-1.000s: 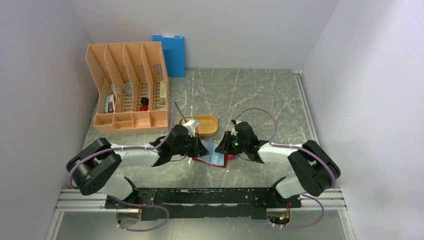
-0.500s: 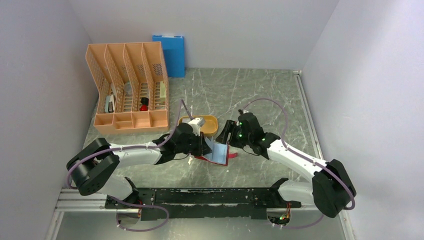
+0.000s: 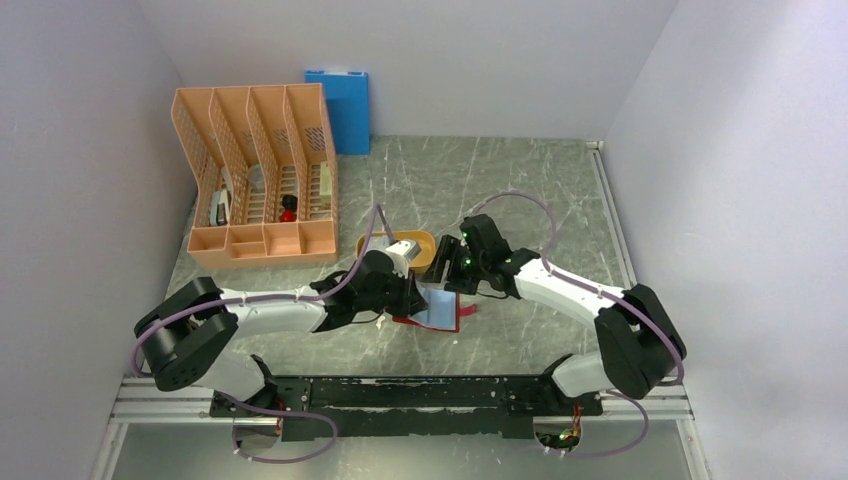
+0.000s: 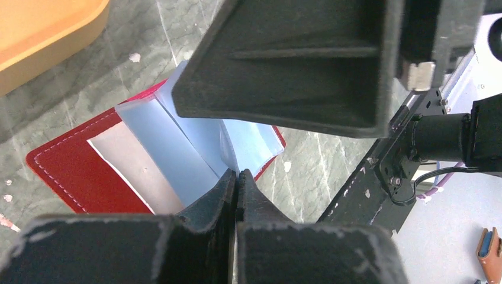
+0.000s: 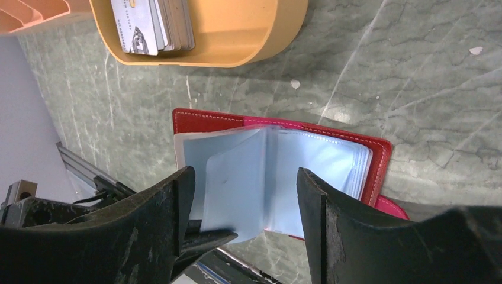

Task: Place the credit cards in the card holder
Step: Open the card holder at the center of the board.

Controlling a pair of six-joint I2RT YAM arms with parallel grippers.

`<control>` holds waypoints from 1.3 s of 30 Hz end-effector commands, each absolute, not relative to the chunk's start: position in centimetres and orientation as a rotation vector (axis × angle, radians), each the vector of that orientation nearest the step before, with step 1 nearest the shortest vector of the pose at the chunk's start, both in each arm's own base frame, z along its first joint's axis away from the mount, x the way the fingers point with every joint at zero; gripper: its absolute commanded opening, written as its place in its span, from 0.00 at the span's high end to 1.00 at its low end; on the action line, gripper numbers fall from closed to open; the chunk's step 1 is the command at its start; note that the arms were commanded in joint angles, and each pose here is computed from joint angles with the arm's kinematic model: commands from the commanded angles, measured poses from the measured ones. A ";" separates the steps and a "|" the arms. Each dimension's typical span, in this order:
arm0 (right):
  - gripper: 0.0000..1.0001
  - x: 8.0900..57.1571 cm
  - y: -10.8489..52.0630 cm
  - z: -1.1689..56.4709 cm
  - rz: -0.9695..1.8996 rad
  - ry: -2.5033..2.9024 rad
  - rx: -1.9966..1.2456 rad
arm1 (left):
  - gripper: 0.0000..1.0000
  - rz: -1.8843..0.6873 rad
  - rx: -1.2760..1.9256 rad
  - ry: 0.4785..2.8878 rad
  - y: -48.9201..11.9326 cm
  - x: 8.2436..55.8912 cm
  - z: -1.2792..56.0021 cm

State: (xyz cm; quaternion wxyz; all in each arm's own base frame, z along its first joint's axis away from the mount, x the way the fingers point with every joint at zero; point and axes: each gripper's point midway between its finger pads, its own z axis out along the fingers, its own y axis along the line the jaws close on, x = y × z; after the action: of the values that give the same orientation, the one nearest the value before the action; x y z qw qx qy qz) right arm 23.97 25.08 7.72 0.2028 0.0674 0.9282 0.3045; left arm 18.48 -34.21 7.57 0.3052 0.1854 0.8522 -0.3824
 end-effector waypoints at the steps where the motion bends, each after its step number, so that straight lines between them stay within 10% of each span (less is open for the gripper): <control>1: 0.33 24.5 25.8 8.0 0.870 2.606 0.178 | 0.95 -1.014 0.514 2.189 -35.2 19.2 9.2; 11: 0.37 23.4 25.5 5.2 0.801 2.710 0.083 | 0.95 -1.041 0.525 2.185 -36.1 19.0 9.1; 18: 0.68 22.0 24.9 3.6 0.777 2.751 0.043 | 0.95 -1.035 0.526 2.189 -36.4 19.1 9.2; 25: 0.93 21.4 23.5 3.0 0.707 2.750 0.014 | 0.65 -1.023 0.514 2.191 -35.7 18.9 9.5; 39: 0.96 20.7 21.2 1.3 0.613 2.693 -0.088 | 0.55 -0.830 0.445 2.331 -32.9 19.2 5.7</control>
State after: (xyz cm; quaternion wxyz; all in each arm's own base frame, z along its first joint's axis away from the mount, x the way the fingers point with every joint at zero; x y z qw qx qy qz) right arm 20.57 21.98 1.80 0.1620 -0.0099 0.9597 0.2295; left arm 19.19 -34.04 8.81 0.3331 0.1768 0.8526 -0.3616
